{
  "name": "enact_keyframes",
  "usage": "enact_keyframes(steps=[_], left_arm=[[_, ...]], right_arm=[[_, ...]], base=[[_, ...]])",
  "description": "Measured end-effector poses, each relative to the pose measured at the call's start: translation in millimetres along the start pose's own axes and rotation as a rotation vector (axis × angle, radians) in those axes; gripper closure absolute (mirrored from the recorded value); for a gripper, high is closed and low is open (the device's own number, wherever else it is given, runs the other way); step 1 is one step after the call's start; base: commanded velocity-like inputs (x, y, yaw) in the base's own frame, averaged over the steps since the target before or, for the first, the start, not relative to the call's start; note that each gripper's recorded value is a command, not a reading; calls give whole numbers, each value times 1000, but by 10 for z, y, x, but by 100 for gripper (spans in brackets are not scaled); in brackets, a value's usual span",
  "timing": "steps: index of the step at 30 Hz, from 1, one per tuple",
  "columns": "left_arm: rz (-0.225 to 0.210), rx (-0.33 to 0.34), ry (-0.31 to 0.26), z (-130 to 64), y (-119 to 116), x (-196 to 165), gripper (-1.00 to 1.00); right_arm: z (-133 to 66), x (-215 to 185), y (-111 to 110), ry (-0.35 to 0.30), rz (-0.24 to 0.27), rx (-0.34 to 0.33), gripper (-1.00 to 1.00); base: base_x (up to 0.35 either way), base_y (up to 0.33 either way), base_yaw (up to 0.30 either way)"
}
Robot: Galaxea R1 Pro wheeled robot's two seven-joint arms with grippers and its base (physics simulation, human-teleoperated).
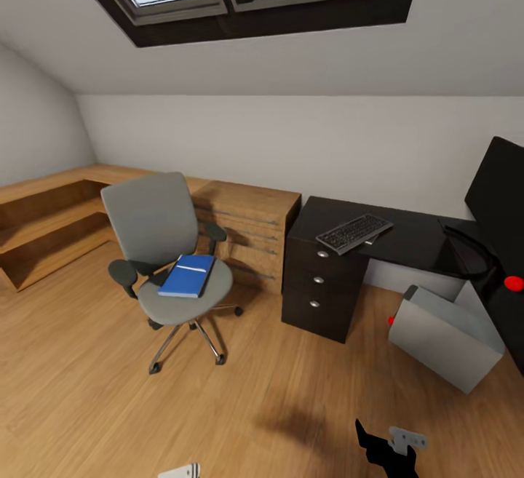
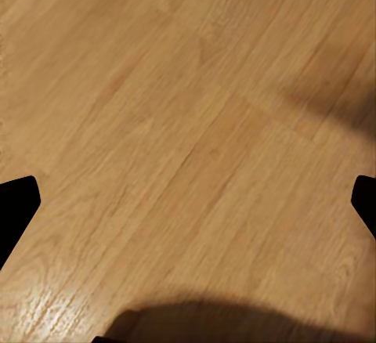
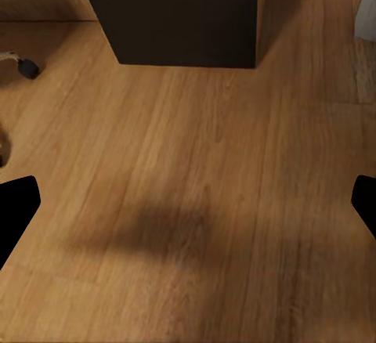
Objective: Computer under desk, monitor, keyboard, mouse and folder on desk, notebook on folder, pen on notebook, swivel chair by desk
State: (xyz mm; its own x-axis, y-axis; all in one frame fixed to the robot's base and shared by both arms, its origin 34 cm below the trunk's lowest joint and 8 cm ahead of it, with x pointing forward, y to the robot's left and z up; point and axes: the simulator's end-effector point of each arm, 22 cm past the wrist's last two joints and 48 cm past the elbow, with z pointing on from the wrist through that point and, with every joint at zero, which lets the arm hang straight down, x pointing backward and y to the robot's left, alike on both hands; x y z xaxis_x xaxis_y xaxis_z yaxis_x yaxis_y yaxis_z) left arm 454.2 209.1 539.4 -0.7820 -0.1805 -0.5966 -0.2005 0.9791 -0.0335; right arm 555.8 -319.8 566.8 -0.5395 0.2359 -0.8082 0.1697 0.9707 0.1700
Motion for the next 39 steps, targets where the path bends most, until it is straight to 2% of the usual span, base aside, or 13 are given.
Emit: enact_keyframes(steps=[12, 15, 16, 19, 25, 27, 28, 29, 30, 31, 36, 37, 39], left_arm=[[0, -2, 2, -155, -2, -114, -100], [0, -6, 4, -193, 9, -139, -100], [-1, -18, 5, -206, 34, -146, -100], [-1, -33, 5, -245, 64, -172, -100], [-1, -49, 5, -322, 97, -226, -100], [-1, -52, 5, -348, 102, -243, -100], [-1, -54, 6, -360, 106, -249, -100], [-1, -54, 6, -373, 106, -258, -100], [-1, -54, 6, -385, 106, -267, -100], [-1, -55, 5, -397, 107, -276, -100], [0, -54, 6, -456, 104, -317, -100], [0, -54, 6, -467, 105, -325, -100], [0, -55, 6, -491, 105, -341, -100]], right_arm=[[-105, -168, 32, -1, -1, -1, -100], [-128, -223, 61, -4, -6, -12, -100], [-135, -243, 127, -5, -17, -42, -100], [-158, -292, 192, -5, -25, -68, -100], [-96, -595, 213, -2, -25, -75, -100], [-12, -798, 220, 44, -10, -74, -100], [-5, -697, 258, 232, 47, -69, -100], [0, -1067, 216, 270, 63, -49, -100], [-37, -1721, 150, 215, 53, -18, -100], [-130, -1946, 99, 239, 60, 18, -100], [-426, -2325, 64, 308, 70, 98, -100], [-526, -2409, 243, 330, 80, 91, -100], [-553, -2408, 335, 339, 83, 84, -100]], base=[[-10, 0, 0], [-68, 0, 0], [-78, 0, 0], [-80, 0, 0], [-55, 0, 0], [-13, 0, 0], [-4, 0, 0], [-21, 0, 0], [-66, 0, 0], [-97, 0, 0], [-215, 0, 0], [-318, 0, 0], [-325, 0, 0]])
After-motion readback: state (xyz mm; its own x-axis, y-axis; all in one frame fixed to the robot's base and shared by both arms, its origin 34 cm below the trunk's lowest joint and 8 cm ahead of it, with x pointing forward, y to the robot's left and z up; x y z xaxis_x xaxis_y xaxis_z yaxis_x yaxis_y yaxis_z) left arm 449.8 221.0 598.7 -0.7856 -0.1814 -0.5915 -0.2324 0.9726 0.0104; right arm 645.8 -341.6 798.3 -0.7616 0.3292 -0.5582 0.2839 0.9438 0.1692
